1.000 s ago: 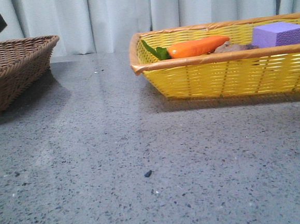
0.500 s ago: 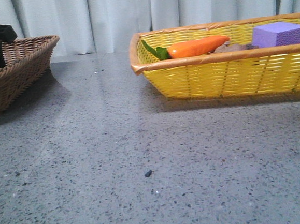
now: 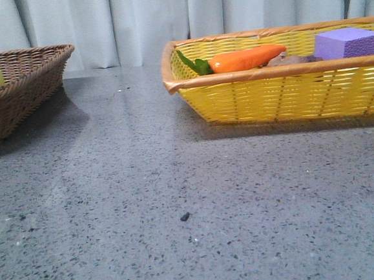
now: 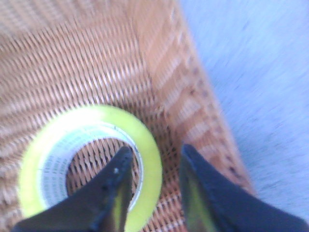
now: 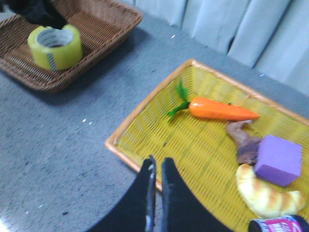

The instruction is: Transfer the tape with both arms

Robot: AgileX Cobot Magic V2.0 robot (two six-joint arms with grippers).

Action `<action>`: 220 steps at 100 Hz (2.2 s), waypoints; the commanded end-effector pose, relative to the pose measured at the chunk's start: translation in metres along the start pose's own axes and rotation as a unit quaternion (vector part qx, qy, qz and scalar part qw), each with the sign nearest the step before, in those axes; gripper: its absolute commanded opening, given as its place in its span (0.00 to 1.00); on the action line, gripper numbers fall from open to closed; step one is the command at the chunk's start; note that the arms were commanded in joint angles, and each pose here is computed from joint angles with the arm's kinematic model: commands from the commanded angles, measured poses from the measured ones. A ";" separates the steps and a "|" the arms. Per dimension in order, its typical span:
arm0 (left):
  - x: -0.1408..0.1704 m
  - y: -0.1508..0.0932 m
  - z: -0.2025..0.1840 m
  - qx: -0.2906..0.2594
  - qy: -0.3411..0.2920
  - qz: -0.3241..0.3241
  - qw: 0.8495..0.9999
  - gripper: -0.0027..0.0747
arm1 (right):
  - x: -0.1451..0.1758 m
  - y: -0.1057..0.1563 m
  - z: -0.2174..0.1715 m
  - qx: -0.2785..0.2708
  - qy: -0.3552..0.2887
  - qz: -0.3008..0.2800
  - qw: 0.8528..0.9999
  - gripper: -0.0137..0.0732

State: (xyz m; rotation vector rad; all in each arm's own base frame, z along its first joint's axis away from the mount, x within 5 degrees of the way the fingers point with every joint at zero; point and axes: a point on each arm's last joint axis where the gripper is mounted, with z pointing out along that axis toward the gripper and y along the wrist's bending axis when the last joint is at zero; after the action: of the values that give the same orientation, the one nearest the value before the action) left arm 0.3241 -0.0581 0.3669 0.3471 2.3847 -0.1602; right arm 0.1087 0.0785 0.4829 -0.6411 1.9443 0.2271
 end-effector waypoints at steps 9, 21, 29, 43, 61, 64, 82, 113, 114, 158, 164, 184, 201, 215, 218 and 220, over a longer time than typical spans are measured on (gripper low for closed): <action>-0.008 -0.010 -0.077 0.000 -0.147 -0.007 0.989 0.15 | 0.017 -0.011 -0.016 0.037 -0.086 0.003 0.996 0.08; 0.011 -0.016 -0.102 0.005 -0.168 -0.008 0.986 0.07 | 0.045 -0.010 -0.014 0.032 -0.110 0.001 0.993 0.08; 0.027 -0.019 -0.118 0.001 -0.188 -0.006 0.982 0.02 | 0.063 -0.010 -0.012 0.033 -0.125 0.011 0.992 0.08; 0.061 -0.023 -0.134 -0.004 -0.217 -0.007 0.976 0.01 | 0.096 -0.013 -0.010 0.050 -0.133 0.032 0.989 0.08; 0.117 -0.028 -0.139 -0.011 -0.246 -0.013 0.969 0.01 | 0.133 -0.016 -0.011 0.066 -0.139 0.047 0.987 0.08; 0.127 -0.030 -0.142 -0.012 -0.257 -0.013 0.966 0.01 | 0.137 -0.016 -0.011 0.066 -0.143 0.045 0.987 0.08; 0.184 -0.036 -0.145 -0.008 -0.285 -0.020 0.958 0.01 | 0.166 -0.016 -0.013 0.062 -0.159 0.043 0.984 0.08; 0.255 -0.046 -0.171 -0.011 -0.403 -0.006 0.915 0.01 | 0.203 -0.017 -0.014 0.065 -0.178 0.045 0.981 0.08; 0.257 -0.046 -0.170 -0.011 -0.404 -0.006 0.915 0.01 | 0.204 -0.017 -0.014 0.065 -0.178 0.046 0.981 0.08; 0.275 -0.048 -0.162 -0.010 -0.408 -0.003 0.913 0.01 | 0.210 -0.017 -0.013 0.066 -0.178 0.046 0.981 0.08; 0.276 -0.048 -0.160 -0.009 -0.405 -0.004 0.914 0.01 | 0.210 -0.017 -0.013 0.066 -0.178 0.046 0.981 0.08; 0.279 -0.047 -0.150 -0.009 -0.392 -0.006 0.920 0.01 | 0.210 -0.017 -0.013 0.066 -0.178 0.046 0.981 0.08; 0.280 -0.045 -0.144 -0.012 -0.395 -0.009 0.918 0.01 | 0.210 -0.017 -0.013 0.066 -0.178 0.046 0.981 0.08; 0.282 -0.042 -0.132 -0.025 -0.404 -0.009 0.914 0.01 | 0.210 -0.017 -0.013 0.066 -0.178 0.046 0.981 0.08; 0.283 -0.040 -0.128 -0.037 -0.409 -0.003 0.912 0.01 | 0.210 -0.017 -0.013 0.066 -0.178 0.046 0.981 0.08; 0.283 -0.038 -0.125 -0.047 -0.414 0.004 0.909 0.01 | 0.210 -0.017 -0.013 0.066 -0.178 0.046 0.981 0.08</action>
State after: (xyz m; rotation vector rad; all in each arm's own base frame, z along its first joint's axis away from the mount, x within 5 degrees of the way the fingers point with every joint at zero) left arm 0.0291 -0.0149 0.2626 0.2160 1.6894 -0.2018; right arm 0.0392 -0.0113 0.2924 -0.3829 1.7179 0.2586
